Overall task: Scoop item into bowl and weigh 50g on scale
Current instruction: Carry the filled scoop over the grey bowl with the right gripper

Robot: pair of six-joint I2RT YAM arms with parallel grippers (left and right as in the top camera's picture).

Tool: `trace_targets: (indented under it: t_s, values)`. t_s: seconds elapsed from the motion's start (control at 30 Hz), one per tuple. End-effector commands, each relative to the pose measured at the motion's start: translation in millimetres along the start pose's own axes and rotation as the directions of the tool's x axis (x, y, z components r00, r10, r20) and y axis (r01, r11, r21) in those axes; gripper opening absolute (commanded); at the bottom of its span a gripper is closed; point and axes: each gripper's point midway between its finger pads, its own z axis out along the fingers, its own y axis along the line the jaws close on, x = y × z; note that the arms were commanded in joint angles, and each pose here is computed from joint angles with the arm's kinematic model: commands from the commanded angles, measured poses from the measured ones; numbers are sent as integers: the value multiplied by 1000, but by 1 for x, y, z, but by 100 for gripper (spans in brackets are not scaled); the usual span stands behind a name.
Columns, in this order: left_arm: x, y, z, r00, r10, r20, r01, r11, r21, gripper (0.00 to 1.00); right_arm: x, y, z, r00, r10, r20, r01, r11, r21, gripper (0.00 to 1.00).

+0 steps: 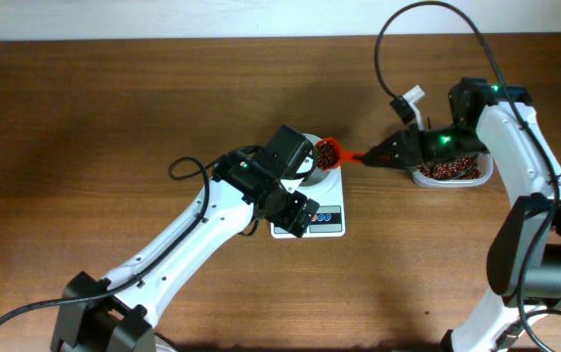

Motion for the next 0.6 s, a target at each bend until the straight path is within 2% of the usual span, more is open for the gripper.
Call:
trace_targets:
  t_s: [0.0,0.17,0.3,0.37,0.57]
  values:
    - [3,-1,5,1000,17,-14,-17,1000,-6,99,-1,5,8,1000,-24,-3,24,999,-35,4]
    - [3,-1,5,1000,17,-14,-17,1000,-6,99,-9,10,4,998,-64,2,64,998,-9,4]
    - [3,-1,5,1000,17,-14,-17,1000,-6,99,-15,2,6,992,-98,-83,112,975,193,4]
    - [3,-1,5,1000,17,-14,-17,1000,-6,99,-21,11,11,982,-153,-109,174,958,226,4]
    - [3,-1,5,1000,17,-14,-17,1000,-6,99,-32,18,16,965,-202,-169,252,895,369,4]
